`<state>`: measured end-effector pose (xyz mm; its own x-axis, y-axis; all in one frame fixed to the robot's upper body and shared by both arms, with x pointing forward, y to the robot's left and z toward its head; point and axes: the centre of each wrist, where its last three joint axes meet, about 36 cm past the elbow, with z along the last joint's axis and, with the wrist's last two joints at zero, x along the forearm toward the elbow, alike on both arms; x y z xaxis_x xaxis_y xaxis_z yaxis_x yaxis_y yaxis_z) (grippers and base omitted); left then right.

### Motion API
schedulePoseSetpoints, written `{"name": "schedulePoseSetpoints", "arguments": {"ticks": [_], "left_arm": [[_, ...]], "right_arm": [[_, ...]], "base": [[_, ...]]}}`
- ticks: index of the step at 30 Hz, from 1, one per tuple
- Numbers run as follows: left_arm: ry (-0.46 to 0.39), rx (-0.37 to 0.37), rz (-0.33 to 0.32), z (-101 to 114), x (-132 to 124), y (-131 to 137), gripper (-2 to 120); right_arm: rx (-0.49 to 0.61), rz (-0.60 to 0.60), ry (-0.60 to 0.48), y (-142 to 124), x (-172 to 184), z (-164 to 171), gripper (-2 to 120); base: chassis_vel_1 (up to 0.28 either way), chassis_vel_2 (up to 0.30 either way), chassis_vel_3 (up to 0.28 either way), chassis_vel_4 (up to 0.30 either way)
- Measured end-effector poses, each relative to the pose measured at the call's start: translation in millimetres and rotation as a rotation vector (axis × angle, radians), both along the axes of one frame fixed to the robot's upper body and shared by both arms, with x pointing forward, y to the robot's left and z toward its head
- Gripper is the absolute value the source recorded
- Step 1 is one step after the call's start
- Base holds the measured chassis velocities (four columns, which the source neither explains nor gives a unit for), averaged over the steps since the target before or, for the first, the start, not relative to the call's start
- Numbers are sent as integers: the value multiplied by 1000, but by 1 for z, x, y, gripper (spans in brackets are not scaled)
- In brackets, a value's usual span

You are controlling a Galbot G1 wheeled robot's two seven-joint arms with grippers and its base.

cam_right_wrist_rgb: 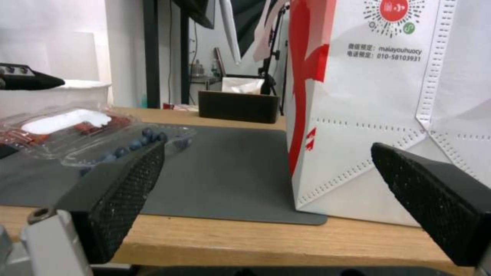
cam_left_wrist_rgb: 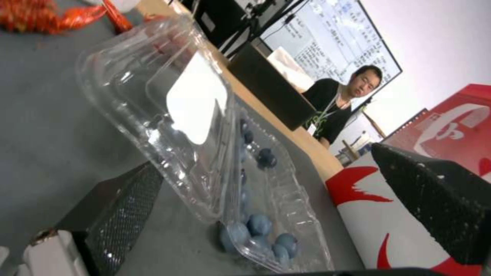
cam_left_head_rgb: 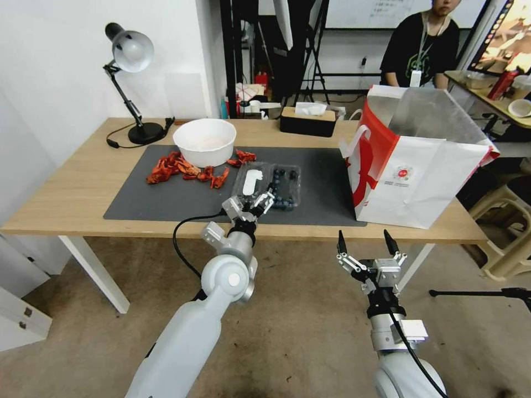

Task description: Close the takeout container lid, then place the container into the takeout bag.

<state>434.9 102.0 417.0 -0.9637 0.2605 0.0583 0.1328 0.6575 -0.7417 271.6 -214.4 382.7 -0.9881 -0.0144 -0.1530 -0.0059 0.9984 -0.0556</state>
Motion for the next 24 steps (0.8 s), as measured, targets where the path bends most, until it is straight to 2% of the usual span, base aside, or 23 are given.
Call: {"name": "schedulePoseSetpoints", "arguments": {"ticks": [7,13,18,24], "left_arm": [[-61,35,-3,-4,0,4,100],[-135,66,-30,-2,1,5,100],[-145,53,-45,4,4,5,100],[-131,2,-71,15,7,2,100]], "right_arm": [[1,0,1,1,-2,0,100],[0,-1,-2,2,-2,-1,100],[2,-2,-1,3,-3,-1,100],[2,-5,-2,2,-3,-1,100]], "base": [[0,0,0,0],[0,0,0,0],[0,0,0,0],[0,0,0,0]]}}
